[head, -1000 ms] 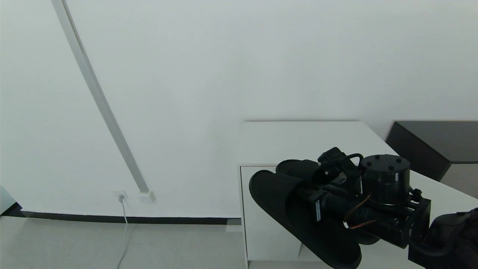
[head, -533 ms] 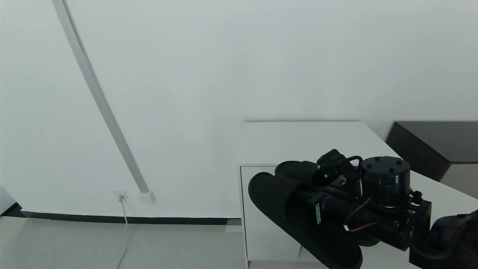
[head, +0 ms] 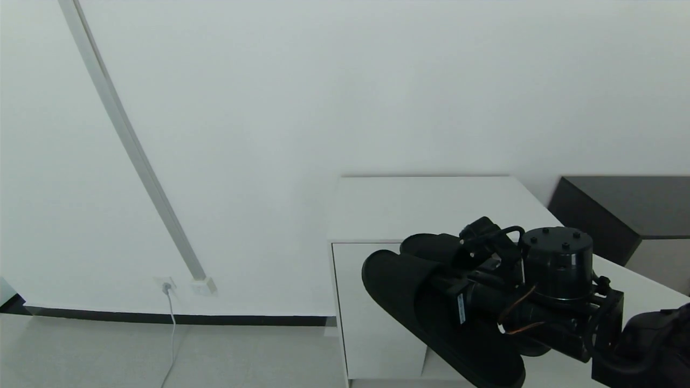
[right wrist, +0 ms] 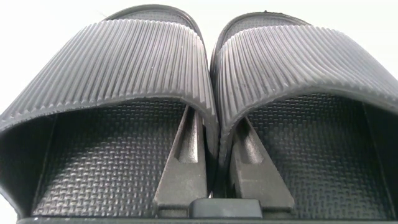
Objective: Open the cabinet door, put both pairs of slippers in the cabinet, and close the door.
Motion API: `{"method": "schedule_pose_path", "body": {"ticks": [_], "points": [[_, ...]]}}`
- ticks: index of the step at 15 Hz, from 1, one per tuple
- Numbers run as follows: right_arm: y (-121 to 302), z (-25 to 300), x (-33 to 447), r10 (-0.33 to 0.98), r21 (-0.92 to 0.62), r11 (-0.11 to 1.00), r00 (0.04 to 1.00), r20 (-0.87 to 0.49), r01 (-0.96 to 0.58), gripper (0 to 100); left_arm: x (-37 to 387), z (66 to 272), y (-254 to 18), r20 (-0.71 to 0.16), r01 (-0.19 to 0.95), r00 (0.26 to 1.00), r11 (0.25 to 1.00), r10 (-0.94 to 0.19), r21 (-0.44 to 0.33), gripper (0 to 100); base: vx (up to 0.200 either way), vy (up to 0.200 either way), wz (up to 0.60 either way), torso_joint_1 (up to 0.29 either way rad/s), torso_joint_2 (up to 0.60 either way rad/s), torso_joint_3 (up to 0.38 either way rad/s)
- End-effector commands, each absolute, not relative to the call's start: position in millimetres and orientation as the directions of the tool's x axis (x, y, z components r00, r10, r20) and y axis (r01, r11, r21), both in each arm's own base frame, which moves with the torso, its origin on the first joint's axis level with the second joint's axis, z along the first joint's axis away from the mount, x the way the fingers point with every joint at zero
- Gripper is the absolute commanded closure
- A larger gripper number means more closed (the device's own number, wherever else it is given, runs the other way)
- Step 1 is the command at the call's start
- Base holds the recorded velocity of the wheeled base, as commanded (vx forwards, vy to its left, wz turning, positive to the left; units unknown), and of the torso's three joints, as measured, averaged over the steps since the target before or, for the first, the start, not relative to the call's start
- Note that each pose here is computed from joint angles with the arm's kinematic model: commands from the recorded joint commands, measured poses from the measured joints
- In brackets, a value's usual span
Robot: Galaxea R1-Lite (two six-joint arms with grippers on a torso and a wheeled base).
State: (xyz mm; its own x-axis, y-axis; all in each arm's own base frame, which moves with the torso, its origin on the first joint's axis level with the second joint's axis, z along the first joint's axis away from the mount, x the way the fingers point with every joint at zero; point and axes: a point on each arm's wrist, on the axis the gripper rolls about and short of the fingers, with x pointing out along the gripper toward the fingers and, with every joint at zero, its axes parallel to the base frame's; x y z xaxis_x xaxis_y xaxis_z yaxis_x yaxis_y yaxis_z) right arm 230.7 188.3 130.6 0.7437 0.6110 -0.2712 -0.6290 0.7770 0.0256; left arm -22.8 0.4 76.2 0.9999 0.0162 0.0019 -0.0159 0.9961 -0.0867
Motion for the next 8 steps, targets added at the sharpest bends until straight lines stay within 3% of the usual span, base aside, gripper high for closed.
{"method": "schedule_pose_path", "body": {"ticks": [1, 8], "points": [[189.2, 130.6, 229.7, 0.615, 0.026, 0.773, 0.740, -0.271, -0.633, 100, -22.8, 76.1, 0.4, 0.002, -0.015, 1.000, 0.996, 0.015, -0.087, 100, 0.000, -0.200, 0.00, 0.007, 0.01, 0.002], [189.7, 132.4, 226.8, 0.621, 0.024, 0.769, 0.738, -0.265, -0.639, 100, -22.8, 76.1, 0.4, 0.002, -0.017, 1.000, 0.996, 0.017, -0.087, 100, 0.000, -0.200, 0.00, 0.003, 0.00, 0.003]]}}
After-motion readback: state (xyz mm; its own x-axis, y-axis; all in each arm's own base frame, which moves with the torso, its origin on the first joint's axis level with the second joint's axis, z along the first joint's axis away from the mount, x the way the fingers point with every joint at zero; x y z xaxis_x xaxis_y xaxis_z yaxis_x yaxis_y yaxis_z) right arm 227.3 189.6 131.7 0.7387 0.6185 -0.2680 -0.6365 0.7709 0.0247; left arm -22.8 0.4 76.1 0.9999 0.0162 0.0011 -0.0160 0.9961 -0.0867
